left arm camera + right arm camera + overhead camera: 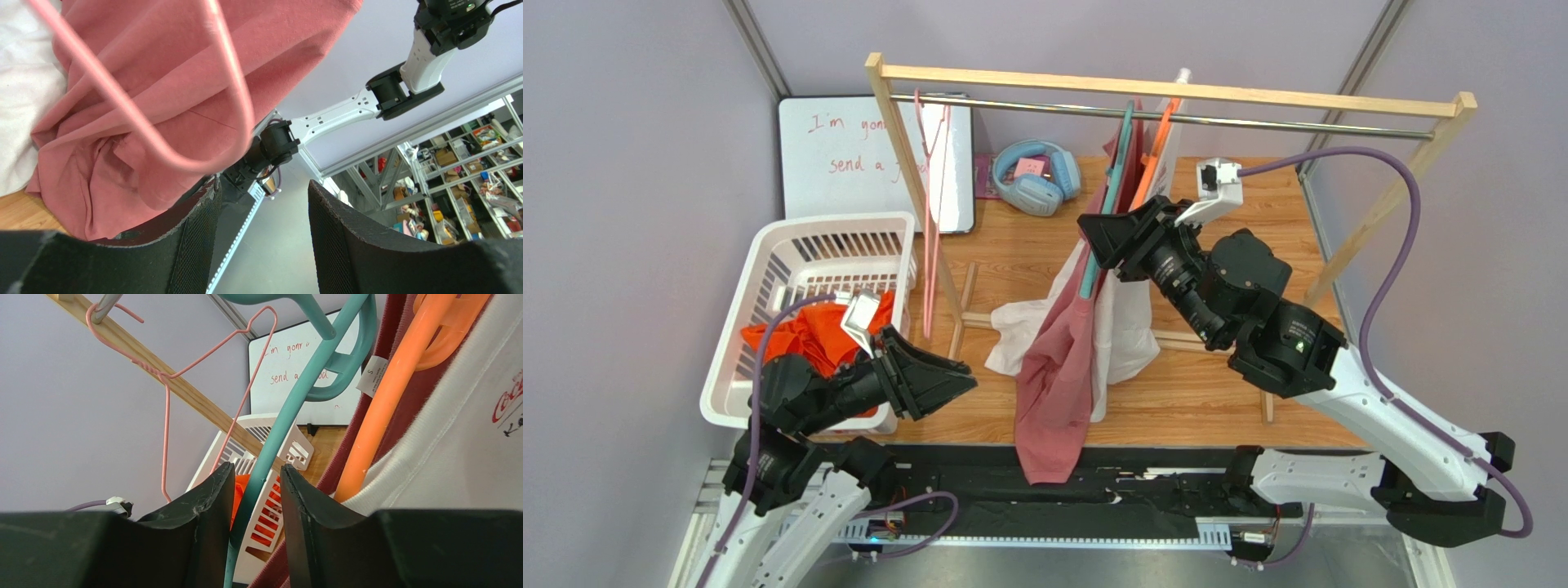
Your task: Remove the t-shirt from the hanger
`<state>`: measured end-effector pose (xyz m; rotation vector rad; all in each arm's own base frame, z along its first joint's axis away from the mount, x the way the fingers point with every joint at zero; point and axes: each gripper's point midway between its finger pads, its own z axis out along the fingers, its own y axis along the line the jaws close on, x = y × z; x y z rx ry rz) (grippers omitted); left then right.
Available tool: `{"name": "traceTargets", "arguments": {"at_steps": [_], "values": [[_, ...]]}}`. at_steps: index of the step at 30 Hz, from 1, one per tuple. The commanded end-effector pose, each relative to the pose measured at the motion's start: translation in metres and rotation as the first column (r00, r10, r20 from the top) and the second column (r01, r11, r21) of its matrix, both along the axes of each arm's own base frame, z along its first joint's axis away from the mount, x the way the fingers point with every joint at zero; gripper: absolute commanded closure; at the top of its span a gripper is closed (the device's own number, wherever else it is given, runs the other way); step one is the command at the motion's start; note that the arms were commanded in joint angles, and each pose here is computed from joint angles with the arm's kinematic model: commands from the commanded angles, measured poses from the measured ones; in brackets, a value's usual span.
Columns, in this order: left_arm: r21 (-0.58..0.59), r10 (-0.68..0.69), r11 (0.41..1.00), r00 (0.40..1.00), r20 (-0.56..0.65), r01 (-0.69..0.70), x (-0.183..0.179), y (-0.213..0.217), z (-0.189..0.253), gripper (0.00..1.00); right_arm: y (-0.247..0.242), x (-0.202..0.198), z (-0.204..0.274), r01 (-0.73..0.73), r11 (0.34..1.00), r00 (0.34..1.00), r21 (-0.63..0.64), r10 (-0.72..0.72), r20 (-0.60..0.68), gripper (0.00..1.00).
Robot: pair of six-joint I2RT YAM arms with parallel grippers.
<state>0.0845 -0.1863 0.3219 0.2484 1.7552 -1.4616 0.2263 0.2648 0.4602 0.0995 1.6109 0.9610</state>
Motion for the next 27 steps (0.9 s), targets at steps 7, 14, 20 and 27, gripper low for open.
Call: {"name": "traceTargets", "arguments": {"at_steps": [7, 14, 20, 27], "values": [[-0.030, -0.011, 0.999, 0.999, 0.038, 0.012, -0.003, 0.000, 0.010, 0.41, 0.004, -0.001, 0.014, -0.039, 0.994, 0.995, 0.102, 0.030, 0.092, 0.92], [-0.021, -0.007, 1.000, 0.999, 0.034, 0.008, -0.003, 0.000, 0.007, 0.41, 0.008, -0.010, 0.021, -0.105, 0.992, 0.980, 0.068, 0.092, 0.176, 1.00], [-0.016, -0.003, 1.000, 0.999, 0.034, 0.003, -0.002, 0.001, 0.006, 0.41, 0.011, -0.013, 0.025, -0.121, 0.993, 0.948, -0.003, 0.116, 0.297, 1.00], [-0.020, -0.001, 1.000, 1.000, 0.031, 0.002, -0.003, 0.001, 0.008, 0.41, 0.019, -0.008, 0.033, -0.102, 0.993, 0.910, -0.066, 0.120, 0.396, 1.00]]}}
